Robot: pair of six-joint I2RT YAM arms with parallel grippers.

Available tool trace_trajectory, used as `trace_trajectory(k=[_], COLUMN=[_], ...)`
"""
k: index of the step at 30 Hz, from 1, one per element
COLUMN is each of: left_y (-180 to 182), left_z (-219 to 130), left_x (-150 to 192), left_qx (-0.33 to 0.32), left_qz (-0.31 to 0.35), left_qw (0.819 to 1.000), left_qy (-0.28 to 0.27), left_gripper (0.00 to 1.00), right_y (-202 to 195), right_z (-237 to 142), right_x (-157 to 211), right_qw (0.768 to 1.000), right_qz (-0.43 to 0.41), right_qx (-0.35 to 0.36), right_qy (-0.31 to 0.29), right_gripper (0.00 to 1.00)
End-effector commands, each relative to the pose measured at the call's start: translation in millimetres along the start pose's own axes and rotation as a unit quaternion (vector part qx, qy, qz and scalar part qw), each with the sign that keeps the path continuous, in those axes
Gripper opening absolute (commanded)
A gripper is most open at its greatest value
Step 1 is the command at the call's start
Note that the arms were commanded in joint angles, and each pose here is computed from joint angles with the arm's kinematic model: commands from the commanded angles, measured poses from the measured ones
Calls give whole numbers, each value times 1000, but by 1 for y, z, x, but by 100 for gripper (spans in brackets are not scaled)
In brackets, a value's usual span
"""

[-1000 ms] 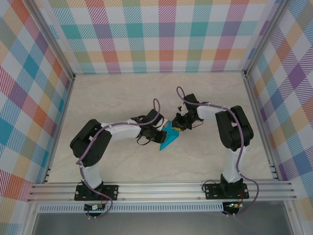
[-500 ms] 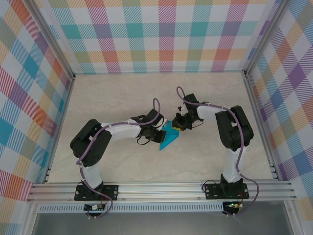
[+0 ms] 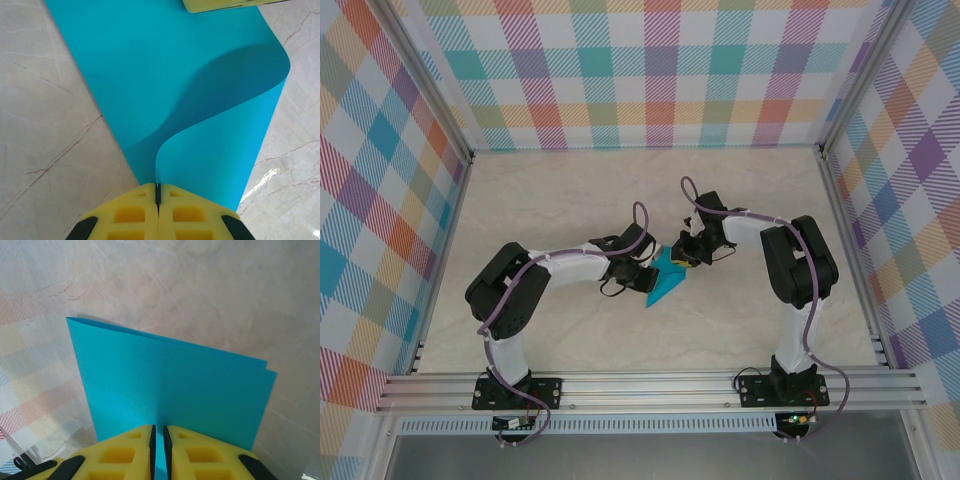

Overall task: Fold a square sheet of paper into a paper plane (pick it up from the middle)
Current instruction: Third fold the triangle at the center of the table.

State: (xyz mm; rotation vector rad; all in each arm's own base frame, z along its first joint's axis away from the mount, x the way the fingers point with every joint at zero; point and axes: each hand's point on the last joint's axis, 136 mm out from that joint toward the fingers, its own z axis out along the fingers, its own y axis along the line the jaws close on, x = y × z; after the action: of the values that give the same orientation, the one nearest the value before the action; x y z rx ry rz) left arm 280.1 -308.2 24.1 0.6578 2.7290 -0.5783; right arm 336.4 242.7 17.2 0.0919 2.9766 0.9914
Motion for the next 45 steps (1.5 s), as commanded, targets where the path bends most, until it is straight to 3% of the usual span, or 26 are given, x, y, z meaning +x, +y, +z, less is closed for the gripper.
trace_trajectory(k=[1, 14, 25, 29, 35, 45], left_y=[3, 6, 12, 13, 14, 14], left_z=[3, 7, 9, 10, 9, 8], left_x=[-8, -1, 8, 10, 9, 8], left_qx=[-8, -9, -19, -19, -23, -24], left_qz=[-6, -10, -12, -14, -13, -12], left_qw=[1000, 1000, 1000, 1000, 1000, 1000], left_qy=[-1, 7, 16, 17, 14, 14], left_gripper=[0, 1, 1, 0, 0, 0], right_y=[-9, -4, 34, 44, 51, 47], right_z=[3, -4, -67, -59, -36, -9], right_x=[9, 8, 7, 33, 65, 78], right_qw=[1000, 1000, 997, 994, 991, 991], right_qz=[10, 11, -18, 5, 24, 39], right_qx=[26, 20, -14, -84, -121, -124], right_qy=[13, 8, -76, -66, -50, -38], right_gripper=[16, 18, 21, 15, 11, 12])
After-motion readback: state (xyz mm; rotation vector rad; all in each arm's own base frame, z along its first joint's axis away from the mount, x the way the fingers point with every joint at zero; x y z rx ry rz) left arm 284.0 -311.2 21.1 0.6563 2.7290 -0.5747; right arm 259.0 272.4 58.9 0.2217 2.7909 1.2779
